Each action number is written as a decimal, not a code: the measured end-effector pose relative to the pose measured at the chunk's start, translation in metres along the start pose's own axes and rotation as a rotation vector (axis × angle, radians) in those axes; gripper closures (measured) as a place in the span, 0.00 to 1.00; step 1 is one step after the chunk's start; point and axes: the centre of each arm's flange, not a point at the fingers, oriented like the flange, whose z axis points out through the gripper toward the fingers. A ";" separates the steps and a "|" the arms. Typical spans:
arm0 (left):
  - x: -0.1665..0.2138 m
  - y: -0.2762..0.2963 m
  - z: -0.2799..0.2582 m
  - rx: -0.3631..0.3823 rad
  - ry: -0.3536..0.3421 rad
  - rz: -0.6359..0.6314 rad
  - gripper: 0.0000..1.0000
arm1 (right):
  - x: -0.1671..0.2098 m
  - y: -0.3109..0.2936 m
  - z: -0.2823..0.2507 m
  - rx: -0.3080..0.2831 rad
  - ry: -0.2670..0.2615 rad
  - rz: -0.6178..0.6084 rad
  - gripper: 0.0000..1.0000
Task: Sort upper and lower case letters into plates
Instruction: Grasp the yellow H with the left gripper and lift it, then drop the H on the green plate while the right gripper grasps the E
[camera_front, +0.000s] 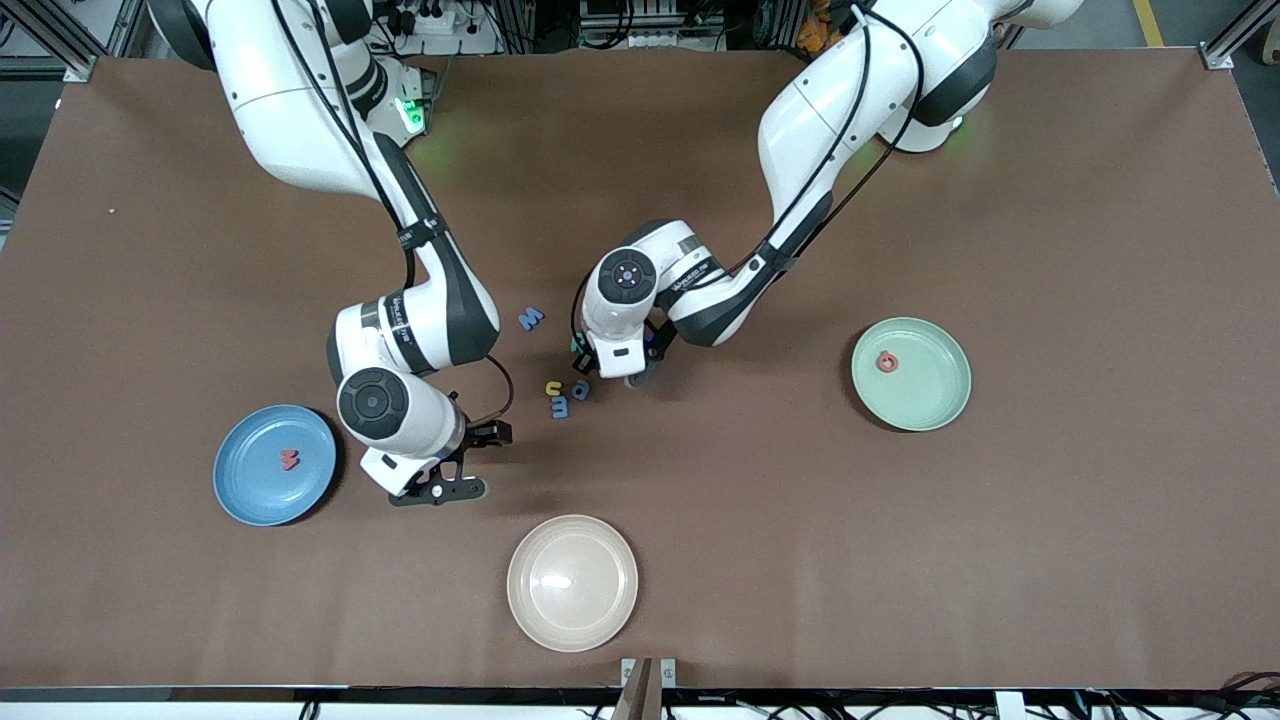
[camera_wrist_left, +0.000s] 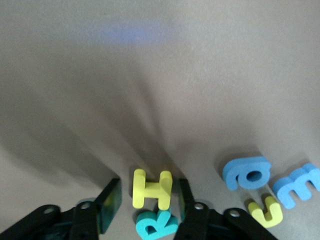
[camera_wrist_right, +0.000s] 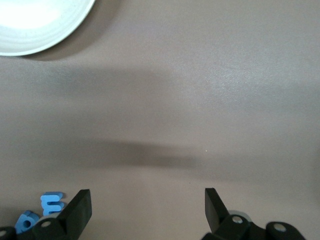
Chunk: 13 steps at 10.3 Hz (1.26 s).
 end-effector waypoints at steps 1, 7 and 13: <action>-0.001 0.000 0.000 -0.001 -0.001 0.001 0.52 | 0.000 0.000 0.000 0.000 0.000 0.000 0.00; 0.001 0.001 -0.003 0.019 0.002 -0.005 0.67 | 0.000 0.000 0.000 0.000 0.002 0.000 0.00; 0.145 0.018 -0.131 0.181 -0.089 0.097 0.67 | -0.026 -0.077 0.036 -0.009 0.015 -0.029 0.00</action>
